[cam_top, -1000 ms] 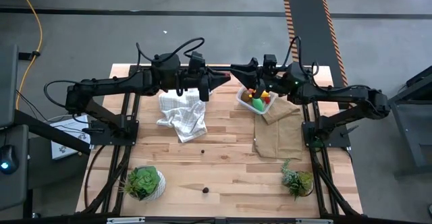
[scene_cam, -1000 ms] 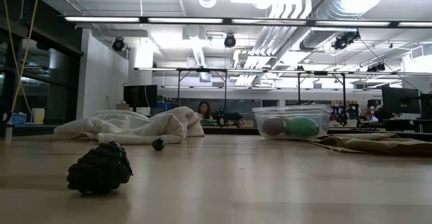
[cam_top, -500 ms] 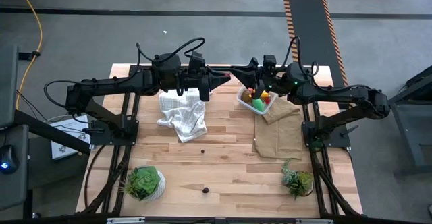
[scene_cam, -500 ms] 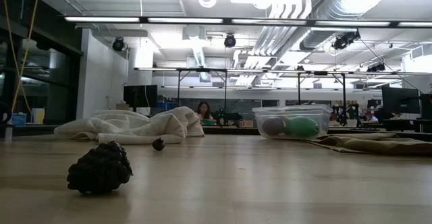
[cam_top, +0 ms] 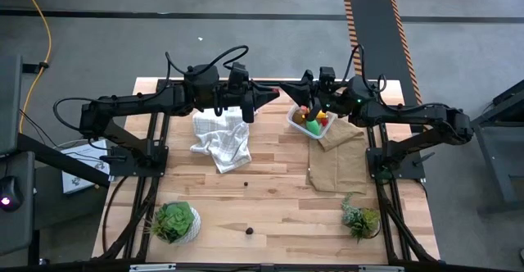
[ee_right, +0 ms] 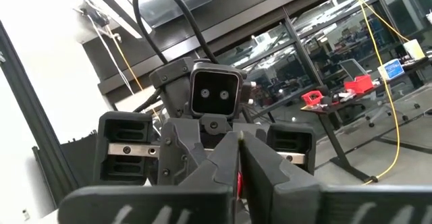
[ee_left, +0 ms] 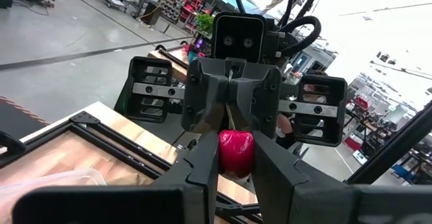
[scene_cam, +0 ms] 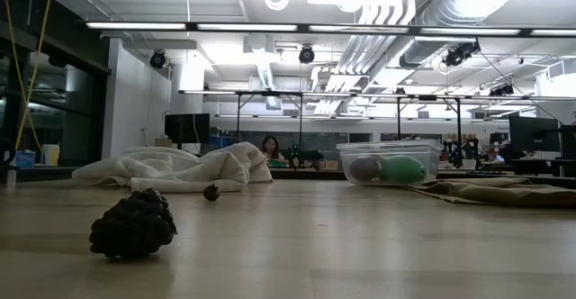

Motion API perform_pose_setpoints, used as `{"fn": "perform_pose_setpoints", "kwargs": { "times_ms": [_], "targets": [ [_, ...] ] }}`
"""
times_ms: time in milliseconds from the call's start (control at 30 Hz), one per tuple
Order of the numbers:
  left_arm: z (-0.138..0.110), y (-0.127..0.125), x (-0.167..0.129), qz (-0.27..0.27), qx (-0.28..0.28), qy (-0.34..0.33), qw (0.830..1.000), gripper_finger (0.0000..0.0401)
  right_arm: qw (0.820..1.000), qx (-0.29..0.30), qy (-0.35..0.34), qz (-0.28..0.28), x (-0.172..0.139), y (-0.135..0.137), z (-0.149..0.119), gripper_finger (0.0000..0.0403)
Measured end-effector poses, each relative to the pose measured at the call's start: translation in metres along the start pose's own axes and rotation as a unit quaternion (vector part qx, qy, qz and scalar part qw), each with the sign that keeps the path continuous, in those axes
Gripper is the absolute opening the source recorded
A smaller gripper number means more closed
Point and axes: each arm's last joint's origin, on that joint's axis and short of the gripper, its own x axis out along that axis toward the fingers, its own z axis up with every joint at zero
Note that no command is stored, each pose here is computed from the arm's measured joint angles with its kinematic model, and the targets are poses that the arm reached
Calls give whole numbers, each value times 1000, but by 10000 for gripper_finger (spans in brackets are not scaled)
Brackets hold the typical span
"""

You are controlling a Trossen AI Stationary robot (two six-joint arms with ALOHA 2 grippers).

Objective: Pick and placing Produce into tupperware
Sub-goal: Put the red cherry into the transparent bin

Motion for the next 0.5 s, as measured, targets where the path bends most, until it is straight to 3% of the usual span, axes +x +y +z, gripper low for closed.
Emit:
{"fn": "perform_pose_setpoints", "kwargs": {
  "times_ms": [233,500],
  "targets": [
    [1,0,0,-3,27,-4,1000,116,1000,-9,0,0,0,0,0,1],
    [0,0,0,-4,28,4,1000,228,1000,-12,-2,-3,0,0,0,0]
  ]
}}
